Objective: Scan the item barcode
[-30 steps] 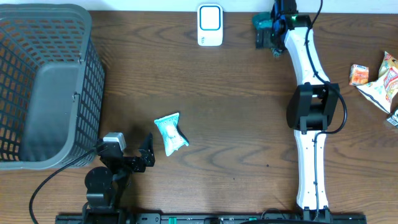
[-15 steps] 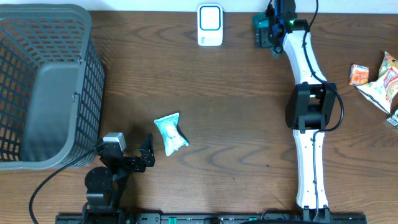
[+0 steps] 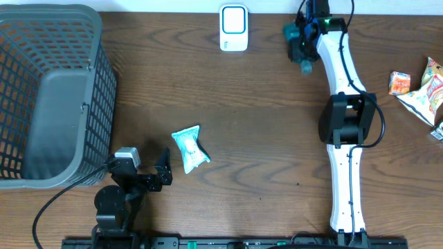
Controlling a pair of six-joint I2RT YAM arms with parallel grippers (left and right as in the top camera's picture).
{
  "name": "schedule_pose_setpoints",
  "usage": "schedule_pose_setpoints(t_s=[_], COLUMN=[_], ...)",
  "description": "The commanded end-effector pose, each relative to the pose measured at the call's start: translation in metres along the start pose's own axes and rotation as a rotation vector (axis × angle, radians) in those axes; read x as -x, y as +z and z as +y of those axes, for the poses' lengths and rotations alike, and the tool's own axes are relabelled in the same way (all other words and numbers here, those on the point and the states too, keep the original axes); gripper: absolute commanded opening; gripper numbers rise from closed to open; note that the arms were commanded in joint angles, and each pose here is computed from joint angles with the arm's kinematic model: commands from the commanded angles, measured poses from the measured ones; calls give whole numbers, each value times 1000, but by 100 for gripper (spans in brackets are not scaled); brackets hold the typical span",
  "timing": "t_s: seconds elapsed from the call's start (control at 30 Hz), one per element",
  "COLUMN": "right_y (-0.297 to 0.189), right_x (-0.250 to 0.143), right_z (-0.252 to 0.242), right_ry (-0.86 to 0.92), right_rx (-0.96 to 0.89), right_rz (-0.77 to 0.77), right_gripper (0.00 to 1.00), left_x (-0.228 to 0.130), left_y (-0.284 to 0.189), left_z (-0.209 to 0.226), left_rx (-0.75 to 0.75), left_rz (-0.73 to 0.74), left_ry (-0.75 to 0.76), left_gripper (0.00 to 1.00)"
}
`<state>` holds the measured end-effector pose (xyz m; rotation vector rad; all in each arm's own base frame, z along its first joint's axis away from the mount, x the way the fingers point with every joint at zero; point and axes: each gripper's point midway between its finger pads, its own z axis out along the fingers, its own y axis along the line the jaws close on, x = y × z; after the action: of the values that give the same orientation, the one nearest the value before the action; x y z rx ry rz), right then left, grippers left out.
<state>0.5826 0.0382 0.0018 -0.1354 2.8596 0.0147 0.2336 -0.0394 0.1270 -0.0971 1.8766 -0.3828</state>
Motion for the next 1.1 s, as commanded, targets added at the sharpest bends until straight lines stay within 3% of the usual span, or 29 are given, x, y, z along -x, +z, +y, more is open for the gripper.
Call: schedule_pose_setpoints(t_s=[0.0, 0.07, 0.1, 0.13, 0.17, 0.23, 0.77, 0.87, 0.97, 1.03, 1.07], right_y=[15, 2, -1, -4, -8, -12, 7, 21, 31, 34, 35], right_x=[-63, -86, -93, -98, -104, -105, -129, -140, -149, -149, -147], right_z=[3, 13, 19, 24, 27, 30, 14, 11, 7, 6, 6], right_ry=[61, 114, 127, 128, 124, 117, 161, 161, 166, 169, 169], right_rx=[-9, 26, 47, 66, 69, 65, -99, -99, -101, -100, -99], right_rz=[249, 351, 384, 408, 431, 440, 505, 527, 545, 535, 528], right_gripper=[41, 41, 47, 61, 84, 99, 96, 80, 71, 53, 49], left_x=[-12, -12, -12, -12, -12, -12, -12, -12, -12, -12, -12], left_y=[2, 2, 2, 2, 2, 2, 2, 2, 2, 2, 2], left_z=[2, 2, 2, 2, 2, 2, 2, 2, 2, 2, 2], left_rx=[0, 0, 0, 0, 0, 0, 0, 0, 0, 0, 0], left_rz=[33, 33, 33, 33, 33, 33, 33, 33, 33, 33, 33], left_ry=[-2, -3, -3, -3, -3, -3, -3, -2, -3, -3, -2], left_gripper=[98, 98, 98, 98, 98, 98, 98, 98, 98, 98, 98])
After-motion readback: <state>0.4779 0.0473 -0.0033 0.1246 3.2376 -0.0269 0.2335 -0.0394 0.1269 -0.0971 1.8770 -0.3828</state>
